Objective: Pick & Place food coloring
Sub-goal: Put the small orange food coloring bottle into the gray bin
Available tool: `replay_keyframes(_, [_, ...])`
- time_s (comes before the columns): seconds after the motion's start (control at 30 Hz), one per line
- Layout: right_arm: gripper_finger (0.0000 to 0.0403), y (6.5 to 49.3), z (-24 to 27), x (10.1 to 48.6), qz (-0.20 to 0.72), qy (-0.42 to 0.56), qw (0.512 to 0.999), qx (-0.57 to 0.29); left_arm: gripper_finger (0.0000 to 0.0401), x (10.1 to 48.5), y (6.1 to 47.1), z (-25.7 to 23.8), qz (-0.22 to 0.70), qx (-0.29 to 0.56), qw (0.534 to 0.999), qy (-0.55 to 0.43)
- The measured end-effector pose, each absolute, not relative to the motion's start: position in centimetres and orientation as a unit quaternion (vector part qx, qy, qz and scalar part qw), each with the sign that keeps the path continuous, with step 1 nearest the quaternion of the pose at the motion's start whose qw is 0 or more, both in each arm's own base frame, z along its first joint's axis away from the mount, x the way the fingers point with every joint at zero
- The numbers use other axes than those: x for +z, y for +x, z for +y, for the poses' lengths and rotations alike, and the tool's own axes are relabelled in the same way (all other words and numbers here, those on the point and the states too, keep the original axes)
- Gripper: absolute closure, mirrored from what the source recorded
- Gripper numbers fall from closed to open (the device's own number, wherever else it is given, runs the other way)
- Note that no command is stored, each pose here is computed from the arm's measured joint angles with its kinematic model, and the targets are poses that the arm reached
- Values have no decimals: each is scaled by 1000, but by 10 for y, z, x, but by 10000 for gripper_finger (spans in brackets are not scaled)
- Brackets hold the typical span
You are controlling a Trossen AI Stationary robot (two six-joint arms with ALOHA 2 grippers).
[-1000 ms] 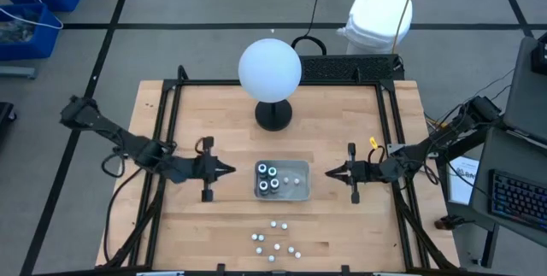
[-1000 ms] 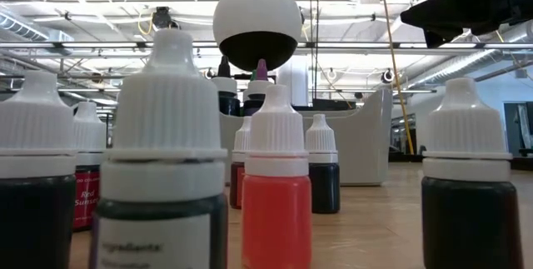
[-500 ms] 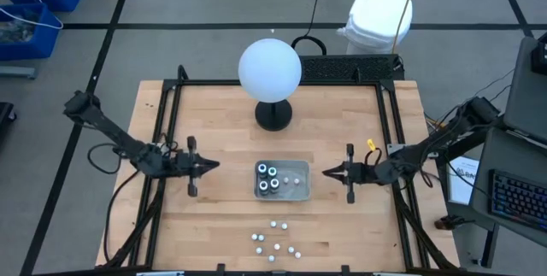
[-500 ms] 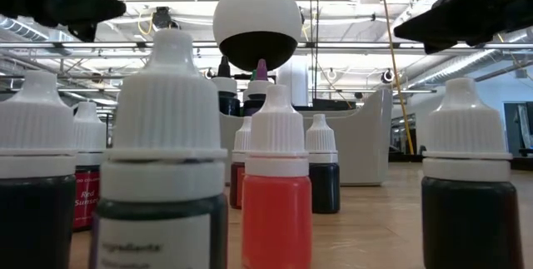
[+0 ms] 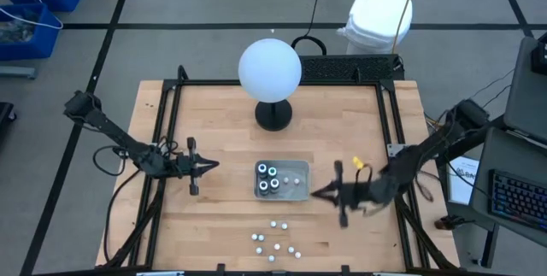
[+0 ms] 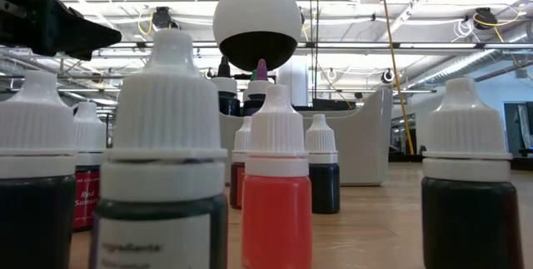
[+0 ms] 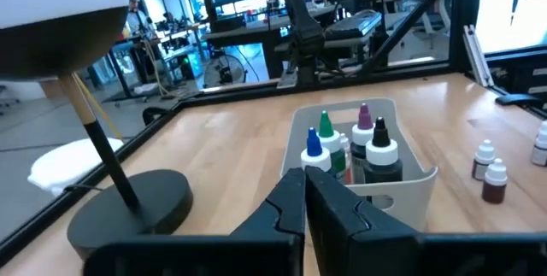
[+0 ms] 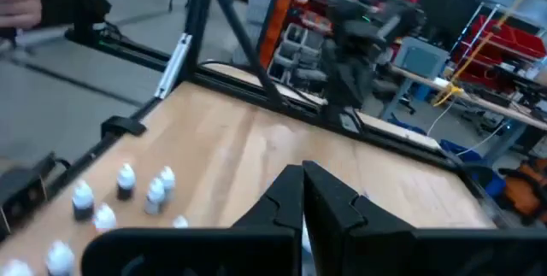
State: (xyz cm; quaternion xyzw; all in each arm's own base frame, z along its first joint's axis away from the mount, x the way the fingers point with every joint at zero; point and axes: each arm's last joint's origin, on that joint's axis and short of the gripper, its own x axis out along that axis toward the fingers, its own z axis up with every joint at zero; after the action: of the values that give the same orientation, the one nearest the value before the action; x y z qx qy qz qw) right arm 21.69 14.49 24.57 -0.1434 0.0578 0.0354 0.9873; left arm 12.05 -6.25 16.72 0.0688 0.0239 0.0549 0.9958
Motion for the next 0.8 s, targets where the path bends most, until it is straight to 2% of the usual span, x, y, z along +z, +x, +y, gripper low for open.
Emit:
replay_keyframes(0.13, [403,248,193,276,106,-173,979,31,376,168,121,-63,20,55,995,86])
replay_keyframes(0.27, [403,267,235,275,147,-173,974,27,385,173,121,-63,2,56,995,84])
replay_keyframes(0.5, [403,272,289,225,148,-174,971,68,397,177,120,-63,-18,57,997,40])
replay_keyframes(0.8, [390,264,314,182,180,-84,977,71,366,177,121,-63,-19,56,998,32])
